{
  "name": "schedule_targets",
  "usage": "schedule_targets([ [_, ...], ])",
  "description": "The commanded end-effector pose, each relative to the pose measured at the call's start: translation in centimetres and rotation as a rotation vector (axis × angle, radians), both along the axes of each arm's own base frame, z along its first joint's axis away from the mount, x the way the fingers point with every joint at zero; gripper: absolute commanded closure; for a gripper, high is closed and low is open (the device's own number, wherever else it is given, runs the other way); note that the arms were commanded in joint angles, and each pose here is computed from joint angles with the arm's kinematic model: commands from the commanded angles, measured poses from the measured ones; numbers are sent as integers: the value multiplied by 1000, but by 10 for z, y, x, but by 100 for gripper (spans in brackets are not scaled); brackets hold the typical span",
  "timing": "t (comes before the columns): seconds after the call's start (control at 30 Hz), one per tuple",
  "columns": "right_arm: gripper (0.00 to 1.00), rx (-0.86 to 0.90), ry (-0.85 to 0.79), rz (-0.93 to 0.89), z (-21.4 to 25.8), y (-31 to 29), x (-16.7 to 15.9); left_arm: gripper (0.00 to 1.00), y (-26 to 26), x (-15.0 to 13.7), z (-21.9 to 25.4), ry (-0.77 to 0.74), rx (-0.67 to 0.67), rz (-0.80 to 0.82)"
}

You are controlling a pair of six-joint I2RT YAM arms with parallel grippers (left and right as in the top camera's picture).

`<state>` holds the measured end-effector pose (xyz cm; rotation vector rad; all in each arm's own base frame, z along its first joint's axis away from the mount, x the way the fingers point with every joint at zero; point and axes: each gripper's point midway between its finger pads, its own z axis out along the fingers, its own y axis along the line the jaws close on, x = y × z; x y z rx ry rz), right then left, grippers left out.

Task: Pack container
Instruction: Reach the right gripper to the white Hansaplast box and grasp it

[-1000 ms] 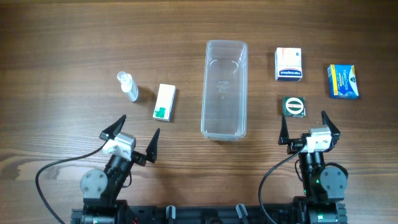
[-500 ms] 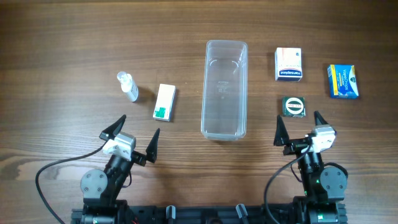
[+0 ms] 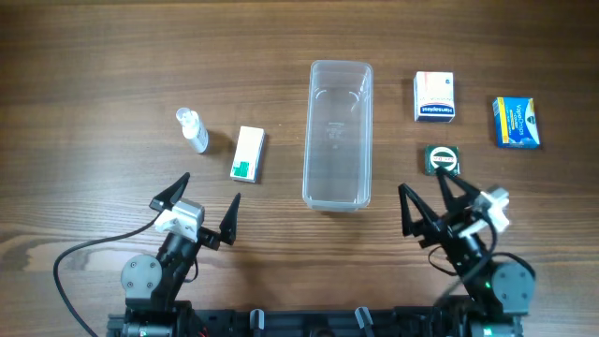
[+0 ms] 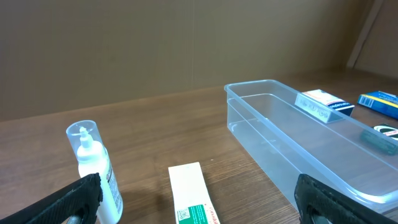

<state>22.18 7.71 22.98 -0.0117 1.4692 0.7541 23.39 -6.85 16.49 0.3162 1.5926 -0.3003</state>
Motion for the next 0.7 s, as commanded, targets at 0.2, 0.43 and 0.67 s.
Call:
schedule_targets([
  [0.2, 0, -292, 6, -191, 113, -26, 21, 0, 3, 1, -2, 0, 8, 13],
  [0.43, 0, -615, 614, -228, 87, -59, 119, 0, 3, 1, -2, 1, 8, 13],
  [0.67, 0, -768, 1052, -98, -9, -68, 187, 0, 3, 1, -2, 0, 8, 13],
])
